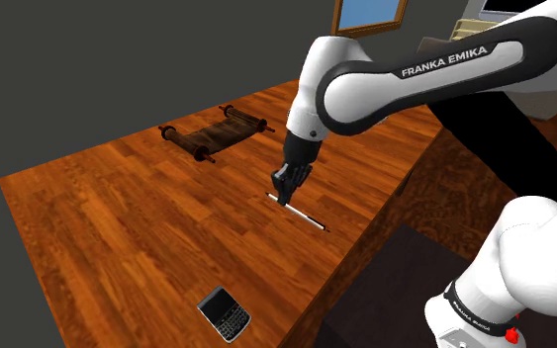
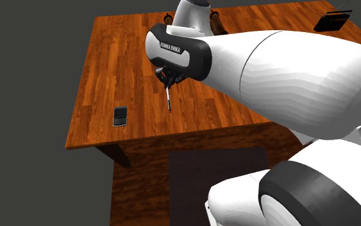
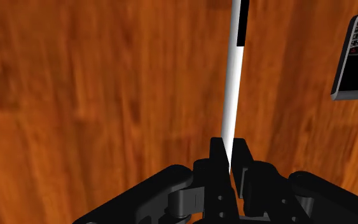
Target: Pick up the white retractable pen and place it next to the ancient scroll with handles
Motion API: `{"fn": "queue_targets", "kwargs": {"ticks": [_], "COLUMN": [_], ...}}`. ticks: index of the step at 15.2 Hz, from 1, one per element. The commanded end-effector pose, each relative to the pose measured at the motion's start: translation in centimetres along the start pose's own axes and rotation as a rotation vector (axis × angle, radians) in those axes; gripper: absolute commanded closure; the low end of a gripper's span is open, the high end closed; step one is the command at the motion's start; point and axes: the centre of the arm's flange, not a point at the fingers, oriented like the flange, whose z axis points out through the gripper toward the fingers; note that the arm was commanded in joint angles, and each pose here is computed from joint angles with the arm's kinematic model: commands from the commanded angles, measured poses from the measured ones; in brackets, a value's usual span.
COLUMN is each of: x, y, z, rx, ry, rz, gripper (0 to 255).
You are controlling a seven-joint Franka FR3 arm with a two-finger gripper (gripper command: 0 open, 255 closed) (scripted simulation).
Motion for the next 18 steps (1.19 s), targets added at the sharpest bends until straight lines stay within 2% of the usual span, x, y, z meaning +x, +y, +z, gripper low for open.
{"fn": "queue_targets", "kwargs": {"ticks": [1,3,18], "x": [0.0,0.1,19.5], "y": [-0.3,-0.4,3.5], "z": [-1.0,-1.7,-1.5], "rx": [0.0,0.0,0.0], "ry": [0.0,0.0,0.0], "rz": [0.0,0.0,0.0], "gripper": [255,255,255]}}
